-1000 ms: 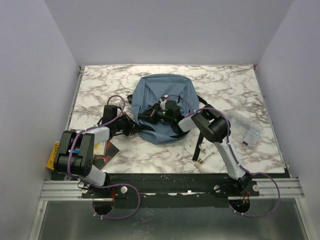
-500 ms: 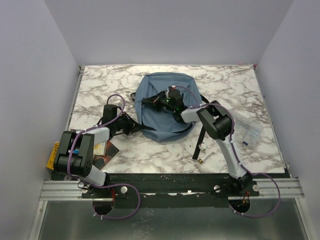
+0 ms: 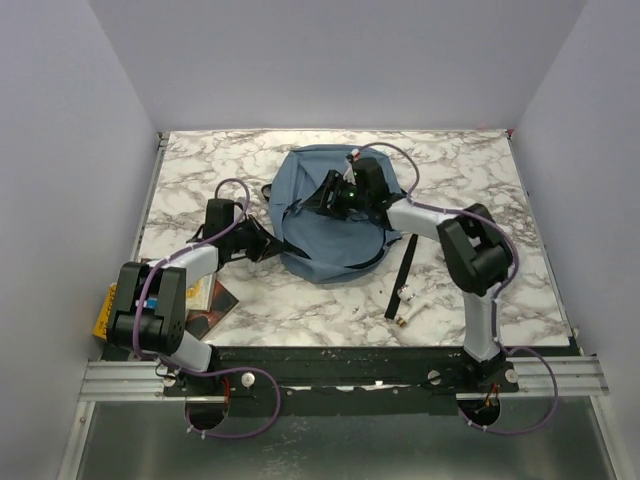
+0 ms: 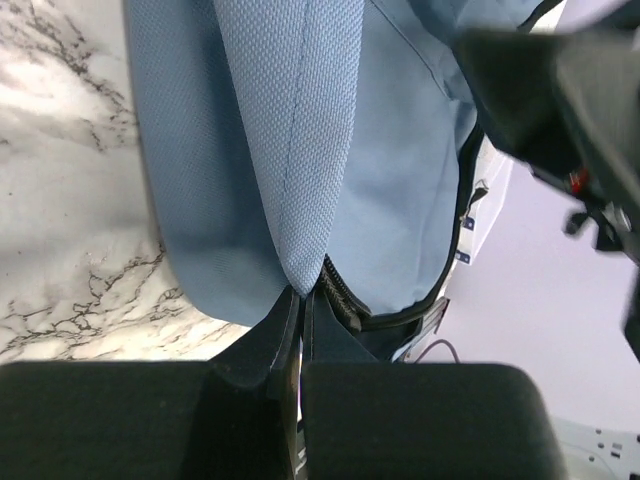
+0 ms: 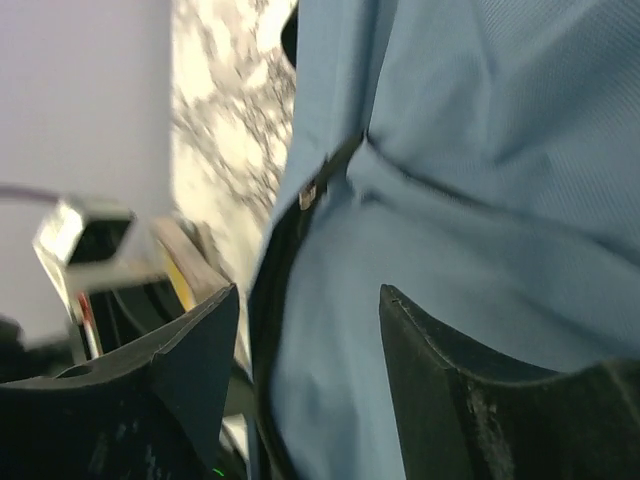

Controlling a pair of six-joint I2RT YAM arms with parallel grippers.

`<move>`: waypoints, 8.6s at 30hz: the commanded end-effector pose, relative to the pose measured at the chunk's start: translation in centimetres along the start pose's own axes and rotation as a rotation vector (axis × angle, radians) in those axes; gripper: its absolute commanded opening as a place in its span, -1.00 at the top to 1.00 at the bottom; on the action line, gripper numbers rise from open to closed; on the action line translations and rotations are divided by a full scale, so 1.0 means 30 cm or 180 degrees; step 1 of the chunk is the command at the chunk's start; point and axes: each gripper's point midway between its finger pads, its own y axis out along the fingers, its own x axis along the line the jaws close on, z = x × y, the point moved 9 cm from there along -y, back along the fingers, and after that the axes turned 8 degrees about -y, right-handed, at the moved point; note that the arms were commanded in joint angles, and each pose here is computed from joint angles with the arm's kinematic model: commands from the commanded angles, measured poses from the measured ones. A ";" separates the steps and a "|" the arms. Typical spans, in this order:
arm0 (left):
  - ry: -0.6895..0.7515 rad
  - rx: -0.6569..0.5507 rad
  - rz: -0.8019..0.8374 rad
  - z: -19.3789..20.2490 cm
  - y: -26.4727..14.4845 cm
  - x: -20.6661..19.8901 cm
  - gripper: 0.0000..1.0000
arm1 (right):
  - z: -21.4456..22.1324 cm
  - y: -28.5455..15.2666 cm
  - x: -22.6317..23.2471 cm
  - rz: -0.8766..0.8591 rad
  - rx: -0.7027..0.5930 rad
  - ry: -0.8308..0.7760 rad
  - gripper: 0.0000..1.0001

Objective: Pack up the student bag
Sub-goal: Unzip the student bag at the center of the board, then pick up the book at the corner of the board.

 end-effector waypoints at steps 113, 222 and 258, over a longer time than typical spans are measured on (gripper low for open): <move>-0.2088 -0.2640 -0.2755 -0.165 -0.701 0.310 -0.86 | 0.217 -0.340 0.515 0.0395 0.0022 -0.2063 -1.00; 0.2055 -0.0474 0.0618 0.284 -0.534 -0.693 -0.83 | -0.014 -0.611 0.252 -0.2205 -0.0597 0.0507 0.99; 0.0455 -0.0028 0.2508 0.232 -0.288 -0.740 -0.20 | -0.094 -0.711 0.375 -0.2943 -0.1517 0.0577 0.98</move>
